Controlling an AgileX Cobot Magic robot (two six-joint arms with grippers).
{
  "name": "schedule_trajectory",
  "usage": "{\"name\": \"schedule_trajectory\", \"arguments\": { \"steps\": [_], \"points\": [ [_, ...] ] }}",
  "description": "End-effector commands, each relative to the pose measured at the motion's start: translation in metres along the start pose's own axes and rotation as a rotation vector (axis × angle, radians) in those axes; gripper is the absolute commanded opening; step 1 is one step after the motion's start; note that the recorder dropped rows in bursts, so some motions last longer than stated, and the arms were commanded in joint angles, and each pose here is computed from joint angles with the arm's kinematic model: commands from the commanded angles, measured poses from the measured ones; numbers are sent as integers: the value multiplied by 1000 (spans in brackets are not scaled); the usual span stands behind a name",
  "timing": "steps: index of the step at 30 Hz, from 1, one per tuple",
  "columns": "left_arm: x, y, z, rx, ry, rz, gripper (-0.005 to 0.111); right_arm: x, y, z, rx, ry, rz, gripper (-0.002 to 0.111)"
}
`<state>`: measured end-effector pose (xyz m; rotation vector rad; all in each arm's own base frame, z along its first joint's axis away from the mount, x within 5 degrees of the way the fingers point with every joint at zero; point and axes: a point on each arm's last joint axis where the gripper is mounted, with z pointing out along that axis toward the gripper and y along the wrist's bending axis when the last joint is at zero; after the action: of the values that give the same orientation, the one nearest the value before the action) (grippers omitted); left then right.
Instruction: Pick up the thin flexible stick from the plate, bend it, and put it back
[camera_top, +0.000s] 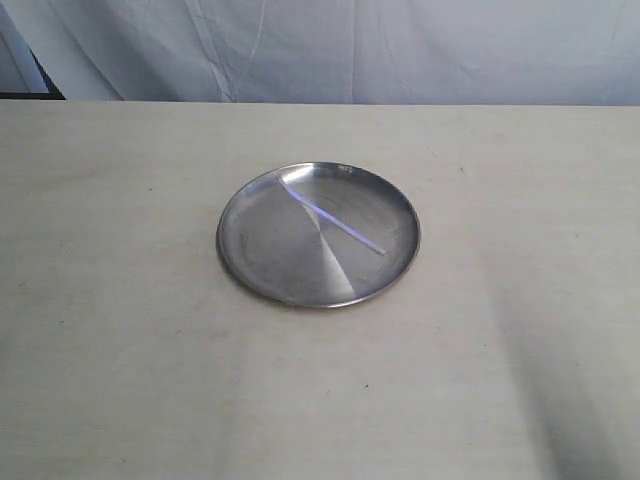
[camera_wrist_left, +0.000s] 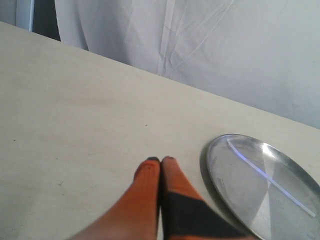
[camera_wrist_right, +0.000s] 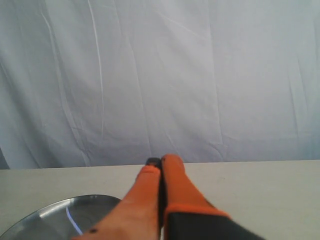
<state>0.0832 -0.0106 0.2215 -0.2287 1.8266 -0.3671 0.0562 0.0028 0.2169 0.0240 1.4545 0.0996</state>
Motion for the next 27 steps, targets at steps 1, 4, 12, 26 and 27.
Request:
{"name": "schedule_trajectory", "arguments": {
  "steps": [1,4,12,26,27],
  "points": [
    [2,1,0,-1,2,-3,0,1,0,0,5,-2,-14,-1],
    [9,3,-1,13,6,-1,0,1,0,0,5,-2,-14,-1],
    [31,12,-6,51,-23,0,0,1,0,0,5,-2,-14,-1],
    [20,19,-22,-10,-245,-50,0,1,0,0,5,-2,-14,-1],
    [20,20,-22,-27,-254,-53,0,1,0,0,5,-2,-14,-1]
  ]
}}
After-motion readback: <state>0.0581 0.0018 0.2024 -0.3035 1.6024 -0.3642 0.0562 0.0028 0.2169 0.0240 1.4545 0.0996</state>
